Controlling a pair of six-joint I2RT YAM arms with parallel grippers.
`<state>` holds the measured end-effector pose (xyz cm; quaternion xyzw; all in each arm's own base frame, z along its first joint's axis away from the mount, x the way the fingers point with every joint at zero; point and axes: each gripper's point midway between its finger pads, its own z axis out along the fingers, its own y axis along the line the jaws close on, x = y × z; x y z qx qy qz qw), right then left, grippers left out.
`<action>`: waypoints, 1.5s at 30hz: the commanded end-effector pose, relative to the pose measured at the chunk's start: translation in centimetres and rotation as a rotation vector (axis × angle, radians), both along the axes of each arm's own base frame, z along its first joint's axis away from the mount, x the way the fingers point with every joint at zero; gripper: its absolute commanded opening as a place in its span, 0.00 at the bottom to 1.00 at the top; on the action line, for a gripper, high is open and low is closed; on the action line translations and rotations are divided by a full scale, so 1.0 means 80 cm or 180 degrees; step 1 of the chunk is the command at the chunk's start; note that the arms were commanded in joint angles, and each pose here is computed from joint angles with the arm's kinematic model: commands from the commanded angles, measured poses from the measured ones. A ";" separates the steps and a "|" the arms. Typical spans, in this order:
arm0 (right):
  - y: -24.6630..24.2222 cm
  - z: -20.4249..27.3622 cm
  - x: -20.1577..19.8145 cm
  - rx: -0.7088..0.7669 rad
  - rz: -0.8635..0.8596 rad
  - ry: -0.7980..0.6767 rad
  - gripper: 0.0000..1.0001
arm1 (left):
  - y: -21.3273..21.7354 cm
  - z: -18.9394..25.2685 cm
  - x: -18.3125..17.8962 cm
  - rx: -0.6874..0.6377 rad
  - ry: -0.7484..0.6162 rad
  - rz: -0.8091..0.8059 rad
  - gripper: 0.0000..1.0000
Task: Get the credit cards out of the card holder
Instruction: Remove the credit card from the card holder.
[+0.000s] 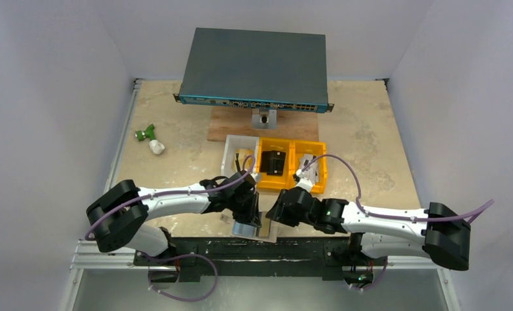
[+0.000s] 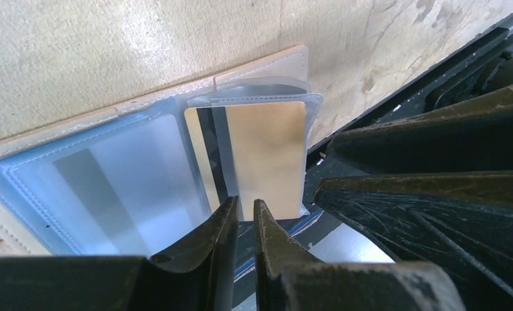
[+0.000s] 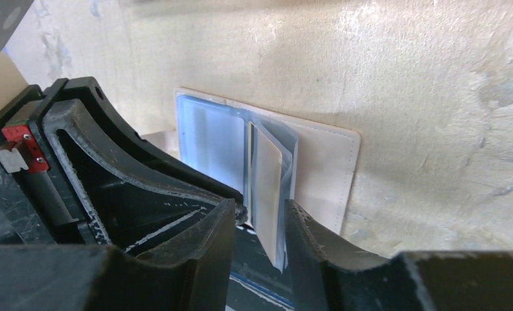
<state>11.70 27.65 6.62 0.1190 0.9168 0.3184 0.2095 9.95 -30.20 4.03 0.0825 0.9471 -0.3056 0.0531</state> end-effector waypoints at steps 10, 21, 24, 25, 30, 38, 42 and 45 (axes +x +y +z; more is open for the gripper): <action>0.006 0.006 0.007 -0.0473 0.0084 -0.0186 0.12 | 0.012 0.017 0.015 0.0102 -0.0240 0.0173 0.16; -0.009 -0.042 -0.007 -0.0658 0.0080 0.0043 0.06 | 0.007 0.010 0.014 0.0057 -0.0151 0.0102 0.17; -0.012 -0.052 -0.012 -0.0693 0.0086 0.0112 0.04 | 0.007 0.006 0.014 0.0058 -0.0128 0.0083 0.19; -0.013 -0.056 -0.014 -0.0696 0.0095 0.0140 0.03 | 0.007 0.005 0.014 0.0059 -0.0127 0.0078 0.20; -0.011 -0.065 -0.019 -0.0683 0.0156 0.0199 0.02 | 0.009 -0.001 0.014 0.0060 -0.0087 0.0075 0.22; -0.010 -0.076 -0.023 -0.0741 0.0209 0.0253 0.01 | 0.008 -0.007 0.011 0.0046 -0.0020 0.0050 0.23; -0.012 -0.079 -0.024 -0.0754 0.0207 0.0273 0.01 | 0.015 -0.008 0.010 0.0080 -0.0015 0.0086 0.24; -0.013 -0.081 -0.025 -0.0764 0.0205 0.0283 0.01 | 0.026 -0.008 0.010 0.0146 -0.0054 0.0141 0.24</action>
